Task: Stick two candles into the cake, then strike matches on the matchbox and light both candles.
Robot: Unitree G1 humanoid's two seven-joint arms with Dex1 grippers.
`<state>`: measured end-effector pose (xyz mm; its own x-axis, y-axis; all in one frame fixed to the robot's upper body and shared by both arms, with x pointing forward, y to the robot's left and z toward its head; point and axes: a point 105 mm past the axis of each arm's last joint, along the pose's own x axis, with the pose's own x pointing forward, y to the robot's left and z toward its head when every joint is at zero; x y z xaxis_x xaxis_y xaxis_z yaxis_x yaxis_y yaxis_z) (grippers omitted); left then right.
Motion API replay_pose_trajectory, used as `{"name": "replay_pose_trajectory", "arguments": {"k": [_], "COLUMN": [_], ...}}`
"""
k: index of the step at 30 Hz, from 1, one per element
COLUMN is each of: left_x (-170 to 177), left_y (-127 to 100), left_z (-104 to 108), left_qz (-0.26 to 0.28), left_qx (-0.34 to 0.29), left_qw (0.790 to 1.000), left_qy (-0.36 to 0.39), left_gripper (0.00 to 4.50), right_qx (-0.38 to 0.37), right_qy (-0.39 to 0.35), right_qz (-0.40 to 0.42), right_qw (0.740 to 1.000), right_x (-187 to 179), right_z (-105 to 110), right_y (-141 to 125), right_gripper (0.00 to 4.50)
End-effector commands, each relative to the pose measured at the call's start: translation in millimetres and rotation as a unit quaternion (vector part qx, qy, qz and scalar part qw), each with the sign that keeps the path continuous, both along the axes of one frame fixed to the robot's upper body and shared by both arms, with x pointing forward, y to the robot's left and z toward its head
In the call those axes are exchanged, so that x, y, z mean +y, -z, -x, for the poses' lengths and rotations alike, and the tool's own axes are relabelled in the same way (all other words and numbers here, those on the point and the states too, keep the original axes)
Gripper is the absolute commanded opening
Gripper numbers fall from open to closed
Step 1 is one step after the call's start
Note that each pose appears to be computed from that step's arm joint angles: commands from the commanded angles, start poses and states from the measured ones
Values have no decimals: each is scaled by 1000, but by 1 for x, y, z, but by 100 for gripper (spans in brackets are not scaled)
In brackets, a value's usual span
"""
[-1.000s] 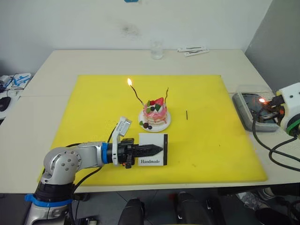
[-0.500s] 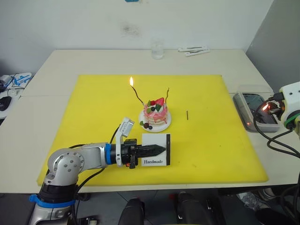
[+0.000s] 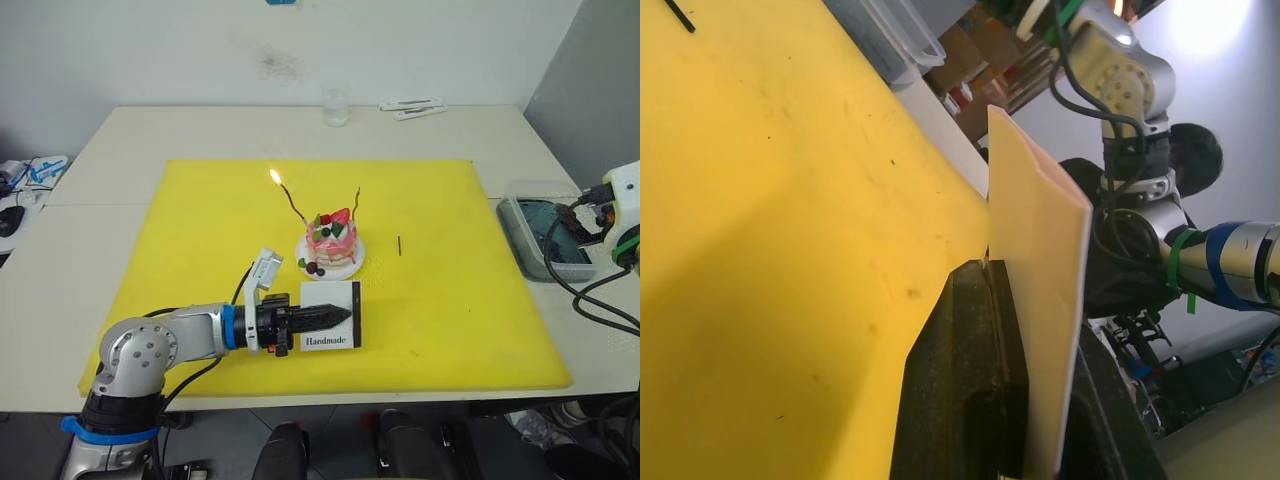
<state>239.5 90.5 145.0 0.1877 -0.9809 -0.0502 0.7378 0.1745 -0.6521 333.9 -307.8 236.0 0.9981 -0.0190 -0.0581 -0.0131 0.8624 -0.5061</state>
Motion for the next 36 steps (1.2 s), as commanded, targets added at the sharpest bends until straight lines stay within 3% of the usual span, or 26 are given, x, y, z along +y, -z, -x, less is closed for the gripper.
{"name": "replay_pose_trajectory", "arguments": {"k": [1, 4, 8, 14, 17, 23, 30, 36], "left_x": [8, 16, 25, 42, 46, 48, 50, 48], "left_y": [-7, -5, -4, 4, 6, 4, 2, 0], "left_z": [2, 2, 1, -3, -5, -6, -7, -6], "left_qz": [-2, -14, -27, -51, -60, -67, -71, -70], "left_qx": [-21, -19, -16, -4, -2, -7, -10, -11], "left_qw": [1000, 1000, 999, 998, 997, 997, 996, 996], "left_qy": [-5, -15, -24, -47, -49, -48, -48, -46], "left_gripper": [0, 0, 0, 0, 0, 0, 0, 0], "right_qx": [-37, -20, -9, 2, -10, -13, -2, -14], "right_qy": [-115, -190, -214, -176, -121, -73, -99, -64], "right_qz": [-21, -52, -95, -134, -153, -191, -192, -205], "right_qw": [992, 980, 972, 975, 981, 979, 976, 977], "right_x": [46, 85, 118, 155, 160, 173, 201, 204], "right_z": [21, 37, 42, 25, 8, -15, -23, -36], "right_y": [-27, -17, 5, 50, 65, 82, 89, 97], "right_gripper": [446, 446, 446, 446, 446, 446, 446, 446]}}
